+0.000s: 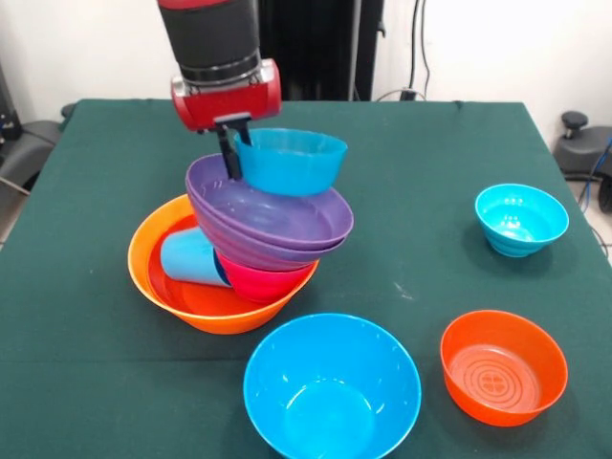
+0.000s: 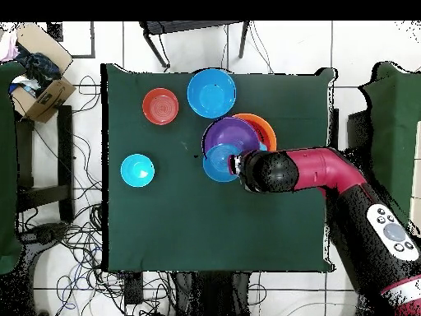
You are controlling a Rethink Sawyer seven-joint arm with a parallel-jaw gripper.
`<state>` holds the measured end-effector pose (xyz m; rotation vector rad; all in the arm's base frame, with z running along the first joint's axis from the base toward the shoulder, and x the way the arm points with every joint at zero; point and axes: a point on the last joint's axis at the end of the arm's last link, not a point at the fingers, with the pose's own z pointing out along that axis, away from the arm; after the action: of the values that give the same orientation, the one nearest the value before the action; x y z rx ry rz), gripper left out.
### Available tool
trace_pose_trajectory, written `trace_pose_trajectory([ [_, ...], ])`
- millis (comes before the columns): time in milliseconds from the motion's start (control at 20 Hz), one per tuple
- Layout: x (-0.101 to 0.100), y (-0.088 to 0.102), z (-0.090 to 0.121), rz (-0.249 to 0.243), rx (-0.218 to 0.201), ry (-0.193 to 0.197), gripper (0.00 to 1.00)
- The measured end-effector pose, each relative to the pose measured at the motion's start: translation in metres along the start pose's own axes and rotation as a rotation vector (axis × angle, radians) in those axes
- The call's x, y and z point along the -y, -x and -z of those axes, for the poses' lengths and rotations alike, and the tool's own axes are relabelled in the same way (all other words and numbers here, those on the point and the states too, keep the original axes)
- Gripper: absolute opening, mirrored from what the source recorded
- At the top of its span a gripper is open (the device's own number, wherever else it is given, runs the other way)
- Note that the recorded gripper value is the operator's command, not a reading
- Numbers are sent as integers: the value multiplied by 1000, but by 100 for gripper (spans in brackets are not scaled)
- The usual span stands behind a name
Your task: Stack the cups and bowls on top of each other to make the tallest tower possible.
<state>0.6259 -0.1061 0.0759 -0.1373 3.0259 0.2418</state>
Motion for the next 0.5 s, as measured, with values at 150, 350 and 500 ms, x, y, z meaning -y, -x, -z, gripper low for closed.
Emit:
trace_pose_trajectory([
  [150,6,2,19,-4,0,-10,0],
  [350,14,5,50,-10,-7,-31,0],
  [500,17,8,68,-17,-15,-36,0],
])
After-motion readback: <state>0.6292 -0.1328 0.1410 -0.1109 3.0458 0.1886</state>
